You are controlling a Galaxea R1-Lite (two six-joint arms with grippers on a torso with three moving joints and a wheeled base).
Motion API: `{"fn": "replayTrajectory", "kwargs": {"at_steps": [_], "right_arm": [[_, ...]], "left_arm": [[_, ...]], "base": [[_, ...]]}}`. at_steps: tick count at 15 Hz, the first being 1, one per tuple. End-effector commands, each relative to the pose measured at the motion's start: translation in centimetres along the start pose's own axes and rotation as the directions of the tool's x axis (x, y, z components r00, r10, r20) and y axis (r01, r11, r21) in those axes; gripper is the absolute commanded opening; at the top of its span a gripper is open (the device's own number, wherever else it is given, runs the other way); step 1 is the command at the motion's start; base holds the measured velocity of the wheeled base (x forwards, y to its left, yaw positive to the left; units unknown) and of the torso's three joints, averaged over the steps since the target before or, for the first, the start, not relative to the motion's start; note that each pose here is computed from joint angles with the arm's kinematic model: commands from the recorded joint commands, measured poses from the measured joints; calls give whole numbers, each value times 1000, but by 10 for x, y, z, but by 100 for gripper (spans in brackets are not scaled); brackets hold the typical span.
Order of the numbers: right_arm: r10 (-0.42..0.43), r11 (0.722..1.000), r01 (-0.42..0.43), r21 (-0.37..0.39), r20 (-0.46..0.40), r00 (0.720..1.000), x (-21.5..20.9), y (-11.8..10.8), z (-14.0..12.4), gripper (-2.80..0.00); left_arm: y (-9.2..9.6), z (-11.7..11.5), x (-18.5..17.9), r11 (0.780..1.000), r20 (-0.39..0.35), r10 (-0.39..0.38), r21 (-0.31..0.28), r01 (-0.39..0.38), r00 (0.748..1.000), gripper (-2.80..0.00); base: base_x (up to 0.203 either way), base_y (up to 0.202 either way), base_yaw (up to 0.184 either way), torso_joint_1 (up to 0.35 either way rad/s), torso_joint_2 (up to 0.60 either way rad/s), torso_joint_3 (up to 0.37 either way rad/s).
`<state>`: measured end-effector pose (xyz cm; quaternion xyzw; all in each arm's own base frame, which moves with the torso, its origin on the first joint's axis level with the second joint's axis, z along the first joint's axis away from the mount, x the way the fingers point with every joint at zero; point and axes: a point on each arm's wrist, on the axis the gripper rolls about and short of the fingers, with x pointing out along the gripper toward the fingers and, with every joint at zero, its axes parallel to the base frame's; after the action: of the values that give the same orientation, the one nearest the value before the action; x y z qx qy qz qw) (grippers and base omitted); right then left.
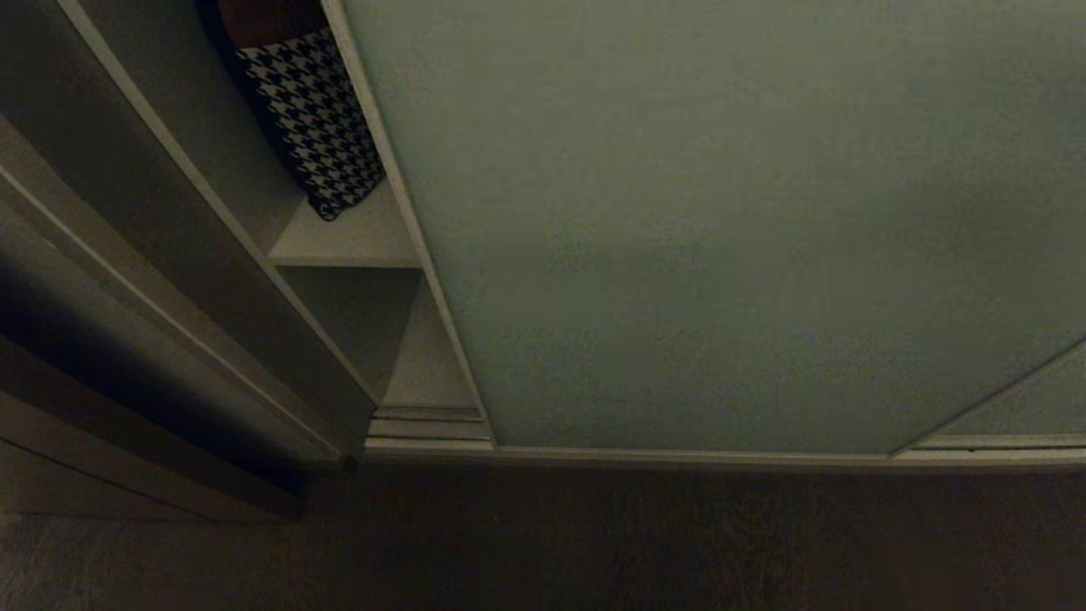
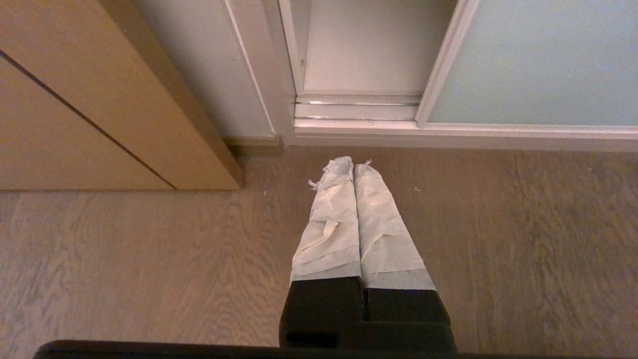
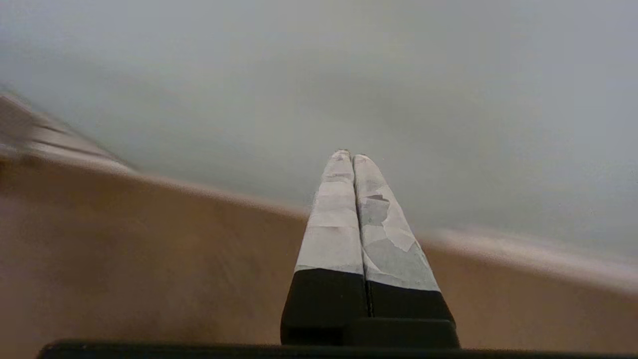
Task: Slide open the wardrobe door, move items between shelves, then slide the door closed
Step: Close the door
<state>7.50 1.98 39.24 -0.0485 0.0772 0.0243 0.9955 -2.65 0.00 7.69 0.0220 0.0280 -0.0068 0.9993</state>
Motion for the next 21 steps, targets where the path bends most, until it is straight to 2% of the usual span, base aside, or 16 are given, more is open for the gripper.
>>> {"fn": "replayTrajectory", "kwargs": {"at_steps": [1, 3, 4, 6, 8, 10, 11, 12, 13, 14, 15, 16, 18, 20, 21], "right_arm": [[-140, 990, 141, 26, -9, 990, -27, -15, -11, -280], [-297, 952, 303, 51, -97, 950, -28, -23, -30, -280], [-379, 918, 392, 66, -151, 913, -27, -27, -40, -280], [-506, 825, 550, 133, -262, 822, -23, -37, -61, -280], [-562, 707, 655, 267, -350, 749, -15, -55, -72, -280], [-588, 541, 718, 438, -414, 695, 1, -90, -74, -280], [-619, 455, 736, 501, -417, 666, 7, -112, -71, -280], [-657, 392, 739, 547, -396, 642, 10, -132, -65, -280], [-689, 358, 729, 583, -362, 628, 13, -152, -58, -280], [-711, 346, 708, 616, -321, 626, 15, -171, -51, -280], [-720, 353, 678, 645, -276, 637, 17, -188, -45, -280], [-713, 376, 642, 668, -234, 661, 19, -205, -40, -280], [-673, 425, 579, 696, -185, 716, 26, -229, -34, -280], [-606, 454, 485, 747, -140, 783, 34, -249, -29, -280], [-552, 465, 423, 777, -120, 826, 39, -257, -27, -280]], "left_arm": [[0, 0, 0, 1000, -2, -2, 0, 2, 1000, -280], [0, 0, 0, 1000, -2, 0, 0, 0, 1000, -280], [0, 0, 0, 1000, -2, 0, 0, 0, 1000, -280], [0, 0, 0, 1000, -2, 0, 0, 0, 1000, -280], [0, 0, 0, 1000, -2, 0, 0, 0, 1000, -280], [0, 0, 0, 1000, -2, 0, 0, 0, 1000, -280], [0, 0, 0, 1000, -2, 0, 0, 0, 1000, -280], [0, 0, 0, 1000, -2, 0, 0, 0, 1000, -280], [0, 0, 0, 1000, -2, 0, 0, 0, 1000, -280], [0, 0, 0, 1000, -2, -1, 0, 1, 1000, -280], [0, 0, 0, 1000, -2, -2, 0, 2, 1000, -280], [0, 0, 0, 1000, -2, -1, 0, 1, 1000, -280], [0, 0, 0, 1000, -2, 0, 0, 0, 1000, -280], [0, 0, 0, 1000, -2, 0, 0, 0, 1000, -280], [0, 0, 0, 1000, -2, 0, 0, 0, 1000, -280]], "base": [[0, 0, 0, 0, 0, 0], [0, 0, 0, 0, 0, 0], [0, 0, 0, 0, 0, 0], [0, 0, 0, 0, 0, 0], [0, 0, 0, 0, 0, 0], [0, 0, 0, 0, 0, 0], [0, 0, 0, 0, 0, 0], [0, 0, 0, 0, 0, 0], [0, 0, 0, 0, 0, 0], [0, 0, 0, 0, 0, 0], [0, 0, 0, 0, 0, 0], [0, 0, 0, 0, 0, 0], [0, 0, 0, 0, 0, 0], [0, 0, 0, 0, 0, 0], [0, 0, 0, 0, 0, 0]]}}
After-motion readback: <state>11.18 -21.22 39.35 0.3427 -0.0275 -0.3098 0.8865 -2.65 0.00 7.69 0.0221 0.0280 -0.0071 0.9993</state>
